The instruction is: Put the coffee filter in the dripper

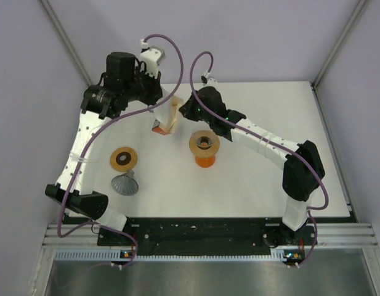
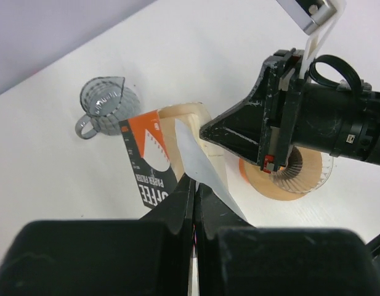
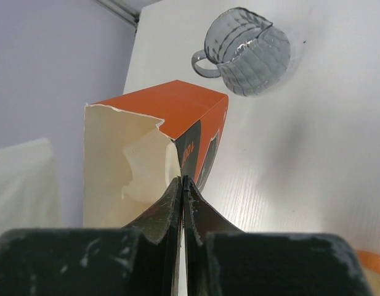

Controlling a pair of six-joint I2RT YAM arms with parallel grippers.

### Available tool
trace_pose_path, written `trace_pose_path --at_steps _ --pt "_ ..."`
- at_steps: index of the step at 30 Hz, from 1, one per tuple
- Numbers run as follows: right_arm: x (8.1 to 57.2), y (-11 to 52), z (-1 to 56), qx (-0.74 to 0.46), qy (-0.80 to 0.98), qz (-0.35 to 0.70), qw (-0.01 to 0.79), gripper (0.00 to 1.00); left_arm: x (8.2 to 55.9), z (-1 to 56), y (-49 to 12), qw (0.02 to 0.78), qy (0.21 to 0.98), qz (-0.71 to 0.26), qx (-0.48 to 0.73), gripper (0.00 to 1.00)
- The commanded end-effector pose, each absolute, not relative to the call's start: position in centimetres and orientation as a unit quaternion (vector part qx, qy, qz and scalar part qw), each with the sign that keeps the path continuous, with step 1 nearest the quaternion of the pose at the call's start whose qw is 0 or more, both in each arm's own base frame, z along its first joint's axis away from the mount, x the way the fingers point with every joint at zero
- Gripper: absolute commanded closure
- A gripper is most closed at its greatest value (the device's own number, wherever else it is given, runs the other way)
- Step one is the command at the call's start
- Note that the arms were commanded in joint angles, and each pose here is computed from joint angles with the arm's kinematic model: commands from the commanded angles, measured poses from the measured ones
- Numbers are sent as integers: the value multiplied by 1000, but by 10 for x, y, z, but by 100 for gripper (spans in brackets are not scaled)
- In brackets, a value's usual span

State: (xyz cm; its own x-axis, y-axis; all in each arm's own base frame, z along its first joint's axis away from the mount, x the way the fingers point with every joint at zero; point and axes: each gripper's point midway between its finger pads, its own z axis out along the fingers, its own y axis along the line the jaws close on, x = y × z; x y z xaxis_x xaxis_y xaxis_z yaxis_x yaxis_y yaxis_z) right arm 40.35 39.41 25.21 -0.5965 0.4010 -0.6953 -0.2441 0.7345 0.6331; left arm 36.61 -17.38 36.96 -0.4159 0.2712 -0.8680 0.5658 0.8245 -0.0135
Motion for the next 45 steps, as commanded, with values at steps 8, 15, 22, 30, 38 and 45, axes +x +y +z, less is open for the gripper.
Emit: trace_pose_path --at_steps 8,15,22,30,38,45 --pt "434 342 326 88 768 355 525 100 353 455 -128 559 784 -211 167 100" --pt "472 278 314 135 779 283 544 100 360 428 -114 541 807 -180 151 100" --pt "494 226 268 125 827 225 500 100 369 384 -113 502 833 -174 154 100" --pt "498 158 219 126 870 172 445 100 370 362 -126 476 843 -185 168 100" --pt "484 124 179 108 905 124 393 100 365 345 -152 447 851 -188 201 100" --pt "476 122 146 95 926 128 342 100 355 341 -184 426 848 -221 223 100"
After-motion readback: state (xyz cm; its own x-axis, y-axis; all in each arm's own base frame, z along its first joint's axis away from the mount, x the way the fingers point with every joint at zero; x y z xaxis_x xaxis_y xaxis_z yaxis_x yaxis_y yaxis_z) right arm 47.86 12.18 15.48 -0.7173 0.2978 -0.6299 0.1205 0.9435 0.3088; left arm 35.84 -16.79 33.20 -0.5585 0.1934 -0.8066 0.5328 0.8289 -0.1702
